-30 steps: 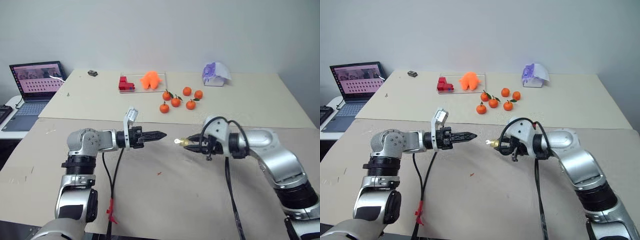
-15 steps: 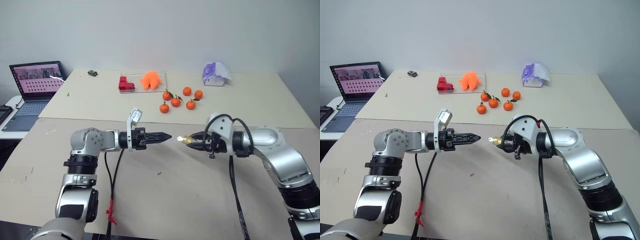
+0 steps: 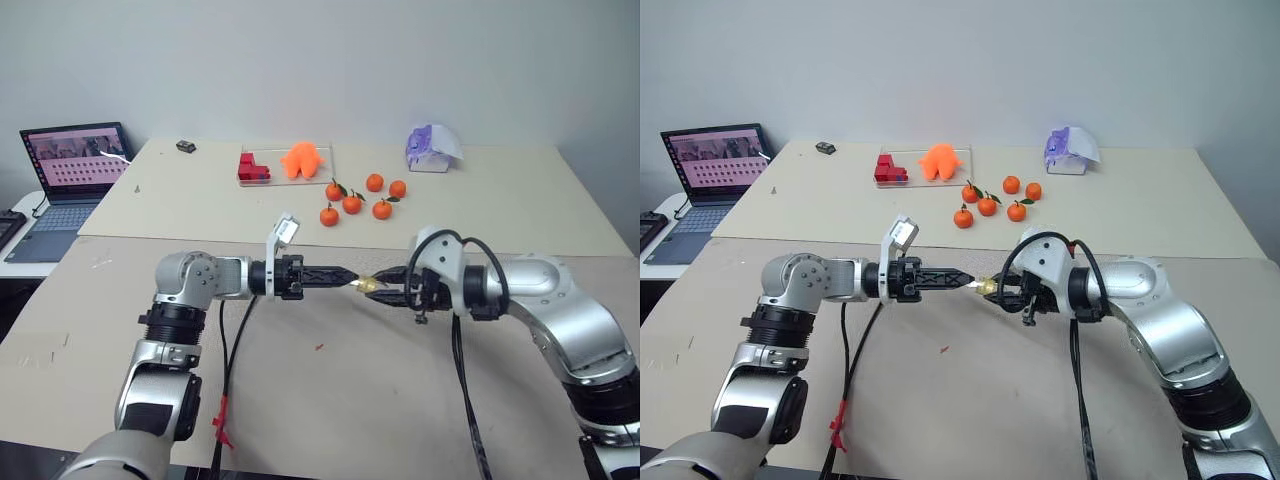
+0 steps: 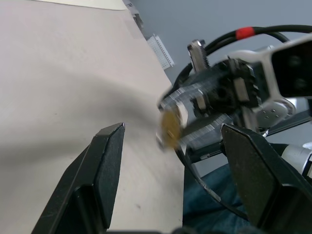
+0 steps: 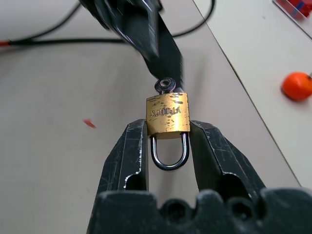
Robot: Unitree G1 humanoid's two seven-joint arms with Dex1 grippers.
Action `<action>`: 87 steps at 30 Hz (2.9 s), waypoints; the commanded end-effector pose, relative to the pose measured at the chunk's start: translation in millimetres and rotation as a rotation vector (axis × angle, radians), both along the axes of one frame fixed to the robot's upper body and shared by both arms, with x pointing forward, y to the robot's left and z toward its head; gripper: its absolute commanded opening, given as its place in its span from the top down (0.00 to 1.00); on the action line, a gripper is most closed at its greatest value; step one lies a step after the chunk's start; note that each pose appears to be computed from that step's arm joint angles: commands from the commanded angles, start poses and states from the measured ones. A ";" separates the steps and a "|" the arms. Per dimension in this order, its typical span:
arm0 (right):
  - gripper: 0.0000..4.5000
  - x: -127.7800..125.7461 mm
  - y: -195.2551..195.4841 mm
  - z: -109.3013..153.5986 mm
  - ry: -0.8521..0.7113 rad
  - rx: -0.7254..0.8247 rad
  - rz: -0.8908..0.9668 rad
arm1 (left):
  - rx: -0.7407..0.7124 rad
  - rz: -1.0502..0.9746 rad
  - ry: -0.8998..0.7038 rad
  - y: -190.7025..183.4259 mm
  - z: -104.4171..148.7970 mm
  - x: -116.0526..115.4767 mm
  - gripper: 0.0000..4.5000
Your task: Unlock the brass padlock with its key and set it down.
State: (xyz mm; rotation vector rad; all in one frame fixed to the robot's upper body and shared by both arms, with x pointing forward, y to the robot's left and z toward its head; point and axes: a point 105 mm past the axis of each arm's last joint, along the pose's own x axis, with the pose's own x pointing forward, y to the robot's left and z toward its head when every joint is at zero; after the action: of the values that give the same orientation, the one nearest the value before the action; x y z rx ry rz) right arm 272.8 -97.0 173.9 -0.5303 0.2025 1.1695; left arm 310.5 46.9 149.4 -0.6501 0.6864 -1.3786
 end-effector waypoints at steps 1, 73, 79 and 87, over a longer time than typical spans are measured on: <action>0.81 -0.1 -2.0 15.0 -0.048 0.028 -0.022 | -0.016 -0.018 -0.049 -1.6 10.3 0.8 0.26; 0.81 -5.1 -11.5 13.1 -0.022 -0.018 -0.021 | -0.019 -0.155 -0.080 -3.7 11.4 -16.9 1.00; 0.81 -5.5 -11.7 12.3 -0.017 -0.020 -0.019 | -0.021 -0.143 -0.082 -2.8 12.0 -15.3 1.00; 0.81 -5.2 -12.3 12.7 -0.016 -0.024 -0.018 | -0.011 -0.139 -0.078 -1.5 10.0 -14.7 0.75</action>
State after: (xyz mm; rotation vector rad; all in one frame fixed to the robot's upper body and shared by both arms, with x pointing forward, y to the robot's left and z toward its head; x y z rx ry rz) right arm 270.2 -111.5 176.7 -0.5342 0.2437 1.1394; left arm 296.2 44.4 151.4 -0.5687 0.7013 -1.5106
